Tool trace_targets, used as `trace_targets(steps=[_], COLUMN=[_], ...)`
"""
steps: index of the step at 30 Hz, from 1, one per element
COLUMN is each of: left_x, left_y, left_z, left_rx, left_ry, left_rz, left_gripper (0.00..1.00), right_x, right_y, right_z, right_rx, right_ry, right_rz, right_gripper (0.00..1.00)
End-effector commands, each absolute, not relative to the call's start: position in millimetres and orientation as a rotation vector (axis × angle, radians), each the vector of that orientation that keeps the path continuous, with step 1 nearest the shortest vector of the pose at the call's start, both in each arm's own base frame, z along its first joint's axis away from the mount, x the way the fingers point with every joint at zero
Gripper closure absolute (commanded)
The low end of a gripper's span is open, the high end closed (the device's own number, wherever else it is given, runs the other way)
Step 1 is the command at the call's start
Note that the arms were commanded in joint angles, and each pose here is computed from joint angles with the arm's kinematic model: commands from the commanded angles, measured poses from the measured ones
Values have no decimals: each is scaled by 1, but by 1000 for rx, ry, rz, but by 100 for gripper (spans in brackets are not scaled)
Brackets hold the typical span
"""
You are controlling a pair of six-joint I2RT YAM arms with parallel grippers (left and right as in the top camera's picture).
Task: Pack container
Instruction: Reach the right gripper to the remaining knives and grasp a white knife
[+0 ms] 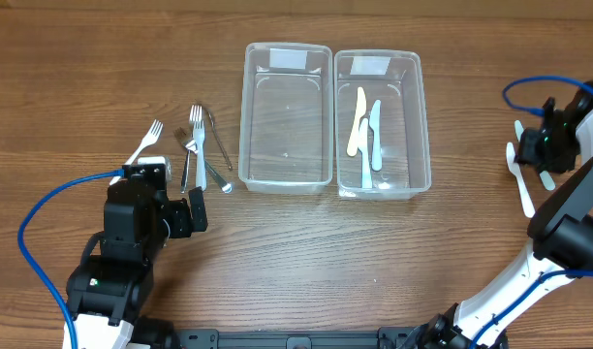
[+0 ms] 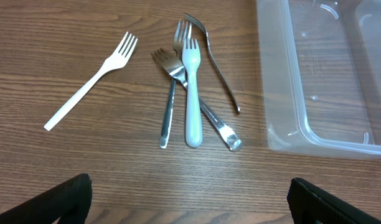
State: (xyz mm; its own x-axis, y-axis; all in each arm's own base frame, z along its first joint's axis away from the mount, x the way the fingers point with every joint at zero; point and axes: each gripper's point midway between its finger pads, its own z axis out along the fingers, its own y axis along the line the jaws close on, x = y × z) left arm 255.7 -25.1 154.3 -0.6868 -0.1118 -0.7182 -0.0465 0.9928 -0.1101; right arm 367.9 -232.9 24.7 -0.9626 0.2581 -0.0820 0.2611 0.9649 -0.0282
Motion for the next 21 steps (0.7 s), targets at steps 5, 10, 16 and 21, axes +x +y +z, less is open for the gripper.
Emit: trace_targets(steps=[5, 10, 16, 21], left_x=[260, 260, 260, 260], left_y=[-24, -24, -24, -24], left_z=[166, 166, 166, 166], left_rx=[-94, -94, -94, -94], left_ry=[2302, 2302, 2302, 2302], left_rz=[-95, -95, -95, -95], left_gripper=[0, 0, 0, 0], right_x=[351, 344, 328, 321], right_y=[-227, -223, -213, -215], right_z=[7, -3, -23, -29], right_rx=[440, 514, 564, 688], right_ry=[3077, 3083, 3116, 3109], right_rz=[-32, -19, 6, -40], right_gripper=[57, 63, 76, 89])
